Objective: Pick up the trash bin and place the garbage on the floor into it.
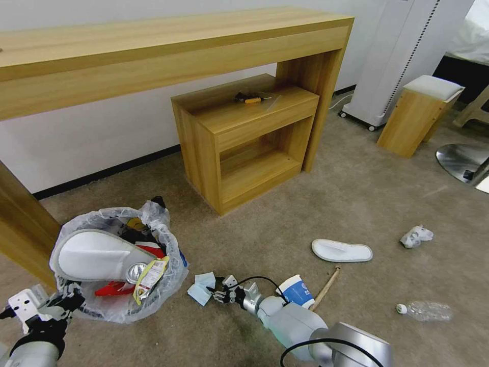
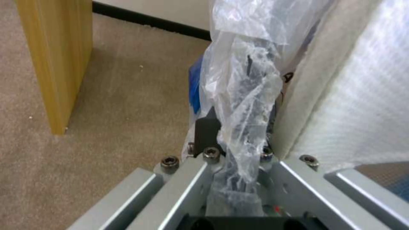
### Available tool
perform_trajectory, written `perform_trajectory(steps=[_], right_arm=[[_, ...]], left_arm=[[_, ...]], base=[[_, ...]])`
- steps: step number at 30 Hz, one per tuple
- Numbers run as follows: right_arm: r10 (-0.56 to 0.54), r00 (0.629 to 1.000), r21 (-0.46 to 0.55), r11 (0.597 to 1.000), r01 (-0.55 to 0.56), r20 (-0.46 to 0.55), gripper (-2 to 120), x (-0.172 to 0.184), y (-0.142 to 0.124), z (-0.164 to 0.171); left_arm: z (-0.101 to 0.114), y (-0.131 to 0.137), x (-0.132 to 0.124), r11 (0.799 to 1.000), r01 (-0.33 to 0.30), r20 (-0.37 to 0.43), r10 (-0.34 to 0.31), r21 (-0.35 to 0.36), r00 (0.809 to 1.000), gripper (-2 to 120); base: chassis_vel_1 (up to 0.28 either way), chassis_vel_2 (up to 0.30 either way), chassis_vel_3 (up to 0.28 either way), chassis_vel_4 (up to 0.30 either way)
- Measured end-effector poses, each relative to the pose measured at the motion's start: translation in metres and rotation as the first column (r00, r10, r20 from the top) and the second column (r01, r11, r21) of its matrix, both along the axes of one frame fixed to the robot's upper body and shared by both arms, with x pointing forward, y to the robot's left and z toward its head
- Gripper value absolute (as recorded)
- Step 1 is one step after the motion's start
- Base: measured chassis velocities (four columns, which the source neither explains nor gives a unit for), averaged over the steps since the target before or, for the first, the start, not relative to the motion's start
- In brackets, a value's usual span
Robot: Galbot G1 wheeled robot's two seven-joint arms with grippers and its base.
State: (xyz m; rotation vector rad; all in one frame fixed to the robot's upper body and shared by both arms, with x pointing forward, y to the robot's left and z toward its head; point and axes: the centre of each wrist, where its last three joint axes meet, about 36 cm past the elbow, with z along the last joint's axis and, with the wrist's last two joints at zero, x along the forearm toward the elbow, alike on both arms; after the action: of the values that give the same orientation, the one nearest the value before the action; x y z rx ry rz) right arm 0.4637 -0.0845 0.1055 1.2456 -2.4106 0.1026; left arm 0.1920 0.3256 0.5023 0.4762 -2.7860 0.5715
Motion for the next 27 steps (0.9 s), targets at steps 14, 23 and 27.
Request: perform_trajectory(steps=[14,23,27], right_arm=[[0.028,0.999,0.030,0.999,-0.029,0.014,4,0.0004,0.0028,0.0014],[0.034,0.999,0.038,0.999,-0.035,0.024,0,0.0006,0.0036,0.0019],[0.036,0.999,0.045,0.998,-0.038,0.030,0,-0.0003,0.0054,0.0021]], left_arm=[[-0.0007,-0.0027,-0.0003,1.000,0.004,0.007,-0.004,-0.004,1.000,0],[0.0000,-0.0032,-0.0009,1.000,0.006,0.009,-0.006,-0.003,1.000,0],[0.0009,-0.0039,-0.0016,1.000,0.007,0.011,-0.007,-0.004,1.000,0]], base=[[0.000,0.000,0.000,0.000],[0.000,0.000,0.000,0.000],[0.000,0.000,0.000,0.000]])
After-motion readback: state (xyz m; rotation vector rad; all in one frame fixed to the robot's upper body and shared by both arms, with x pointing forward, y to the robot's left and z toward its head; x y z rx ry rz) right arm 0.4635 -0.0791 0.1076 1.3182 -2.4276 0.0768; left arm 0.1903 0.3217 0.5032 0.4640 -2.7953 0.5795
